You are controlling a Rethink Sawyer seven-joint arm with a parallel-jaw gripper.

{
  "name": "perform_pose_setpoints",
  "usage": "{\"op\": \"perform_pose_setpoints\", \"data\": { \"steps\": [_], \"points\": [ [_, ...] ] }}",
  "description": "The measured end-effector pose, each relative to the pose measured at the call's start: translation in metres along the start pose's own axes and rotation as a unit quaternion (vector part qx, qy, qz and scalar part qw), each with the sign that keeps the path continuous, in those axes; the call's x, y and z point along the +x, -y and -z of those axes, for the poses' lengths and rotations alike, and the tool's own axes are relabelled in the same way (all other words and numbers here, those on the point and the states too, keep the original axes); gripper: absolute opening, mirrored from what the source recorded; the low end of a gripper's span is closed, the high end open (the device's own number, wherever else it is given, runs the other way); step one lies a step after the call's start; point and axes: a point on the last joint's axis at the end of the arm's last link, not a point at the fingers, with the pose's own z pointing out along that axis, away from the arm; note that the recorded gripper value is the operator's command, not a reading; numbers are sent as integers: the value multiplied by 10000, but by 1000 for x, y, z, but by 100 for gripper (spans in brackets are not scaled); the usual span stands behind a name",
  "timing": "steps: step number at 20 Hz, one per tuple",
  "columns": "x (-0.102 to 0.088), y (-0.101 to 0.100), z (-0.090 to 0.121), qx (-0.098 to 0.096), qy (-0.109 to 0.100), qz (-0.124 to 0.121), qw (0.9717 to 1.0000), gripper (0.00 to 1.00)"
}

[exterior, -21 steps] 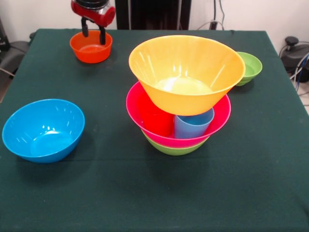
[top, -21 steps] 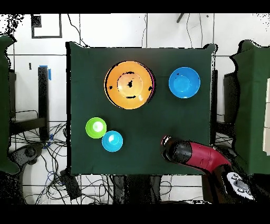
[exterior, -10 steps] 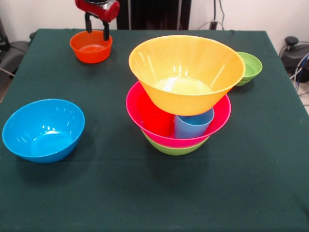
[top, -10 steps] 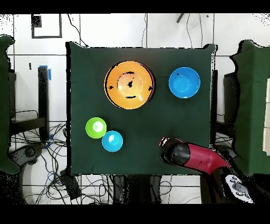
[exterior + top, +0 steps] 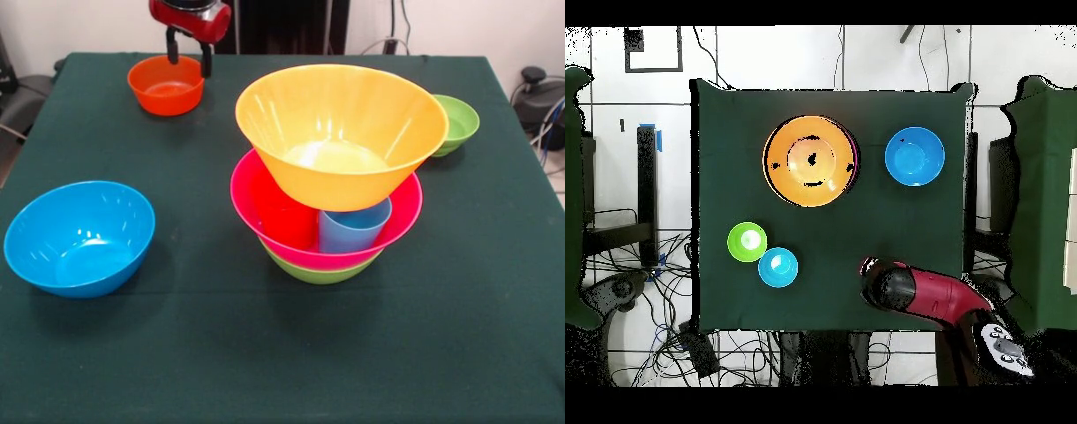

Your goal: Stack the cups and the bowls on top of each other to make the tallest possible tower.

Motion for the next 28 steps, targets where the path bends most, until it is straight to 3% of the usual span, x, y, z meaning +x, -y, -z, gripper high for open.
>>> {"op": "perform_pose_setpoints", "data": {
  "steps": [6,15,21,28],
  "points": [
    [6,-10,-16,-72,95,105,9999,100],
    [31,-24,-42,126,370,693,9968,100],
    [45,-19,-53,346,383,909,9945,100],
    [44,-7,-56,678,417,1047,9913,100]
  ]
}}
